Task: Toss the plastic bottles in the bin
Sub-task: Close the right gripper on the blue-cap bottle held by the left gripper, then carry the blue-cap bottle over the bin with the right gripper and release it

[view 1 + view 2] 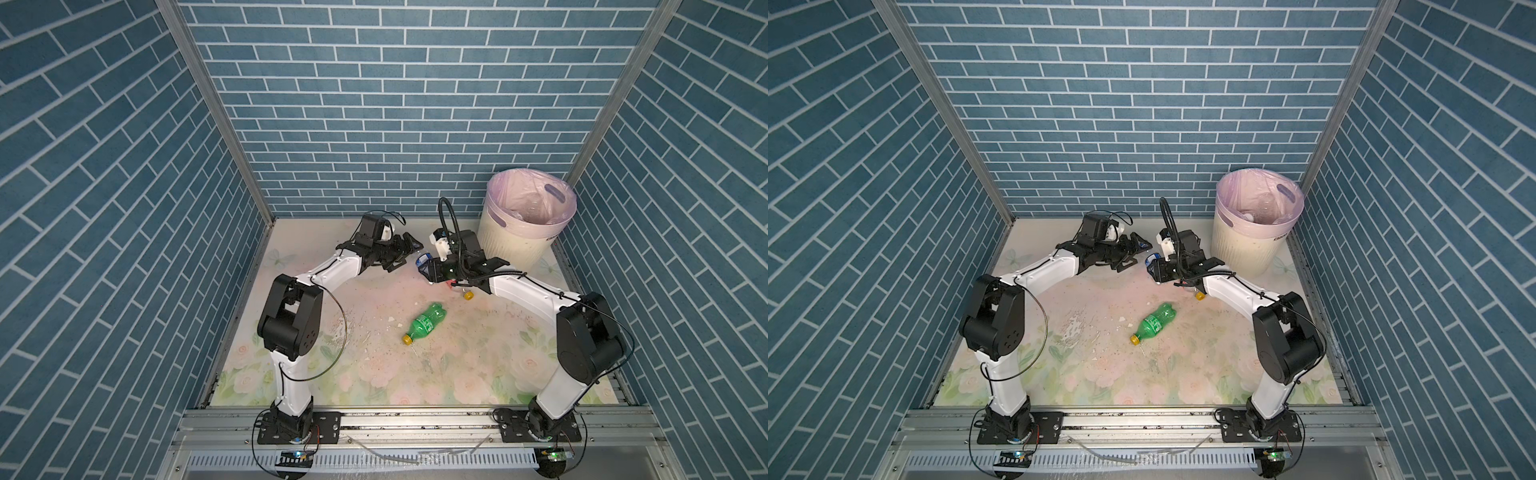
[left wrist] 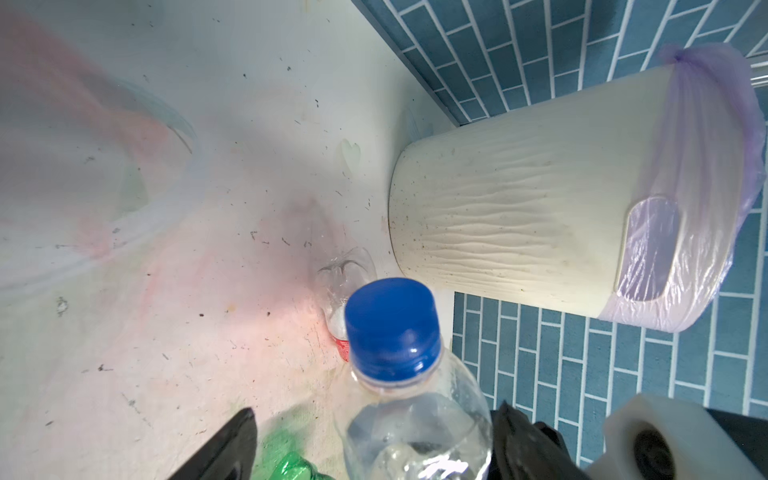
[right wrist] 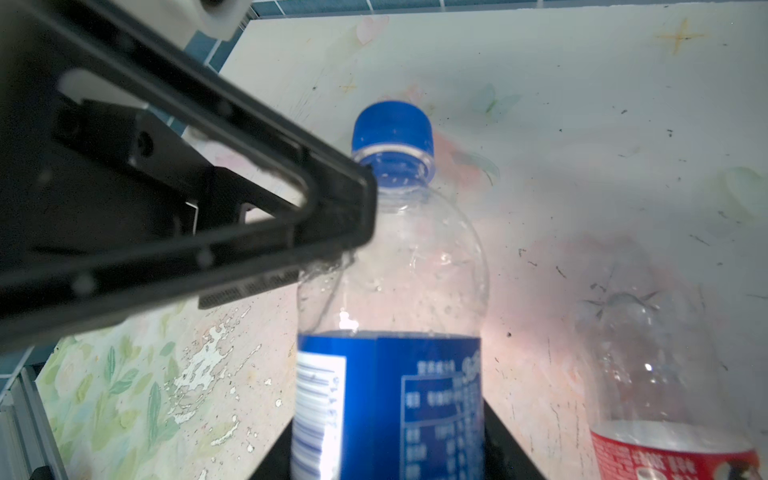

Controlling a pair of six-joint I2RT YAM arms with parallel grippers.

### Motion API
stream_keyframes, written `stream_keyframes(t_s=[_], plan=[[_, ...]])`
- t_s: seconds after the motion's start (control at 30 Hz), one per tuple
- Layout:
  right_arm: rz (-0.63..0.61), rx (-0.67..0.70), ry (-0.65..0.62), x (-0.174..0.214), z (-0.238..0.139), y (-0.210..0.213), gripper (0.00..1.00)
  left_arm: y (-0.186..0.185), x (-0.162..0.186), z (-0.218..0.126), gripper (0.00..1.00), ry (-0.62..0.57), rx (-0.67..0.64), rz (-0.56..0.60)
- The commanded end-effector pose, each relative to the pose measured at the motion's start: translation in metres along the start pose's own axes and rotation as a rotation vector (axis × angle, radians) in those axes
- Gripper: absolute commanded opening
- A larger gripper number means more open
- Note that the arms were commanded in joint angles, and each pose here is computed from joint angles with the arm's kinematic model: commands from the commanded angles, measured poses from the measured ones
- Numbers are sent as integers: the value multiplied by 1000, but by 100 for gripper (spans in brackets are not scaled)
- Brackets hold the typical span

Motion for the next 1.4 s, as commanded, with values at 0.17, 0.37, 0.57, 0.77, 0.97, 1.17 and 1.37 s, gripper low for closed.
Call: stream_keyframes(t_s=[0.17, 0.37, 0.57, 0.77, 0.97, 1.17, 1.37], plan=[[4, 29, -62, -11, -25, -3, 49, -17, -13, -24, 99, -63, 13, 51], [-21, 59, -108, -32, -53, -6, 48, -46, -25, -44, 99, -123, 77, 113], [-86, 101, -201, -76, -103, -5, 48, -94, -39, -74, 99, -233, 199, 209], [-172, 203, -367, -134, -186, -4, 47, -151, -32, -84, 99, -258, 304, 339], [-281, 359, -596, -188, -292, 13, 46, -199, -9, -75, 99, -220, 347, 465], [-315, 490, -773, -216, -359, 18, 44, -212, 3, -60, 99, -186, 368, 474], [-106, 600, -652, -227, -316, -78, 45, -200, 6, -50, 99, -162, 348, 434]])
Point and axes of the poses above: each gripper's point midway between its finger pads, its own z axis out along the fingers, its own y axis along the line the jaws close on, x = y × z, the point moved 1 cm from there along -z, back along the fingers, and after that the axes turned 7 degrees about z, right-handed, at the moved point
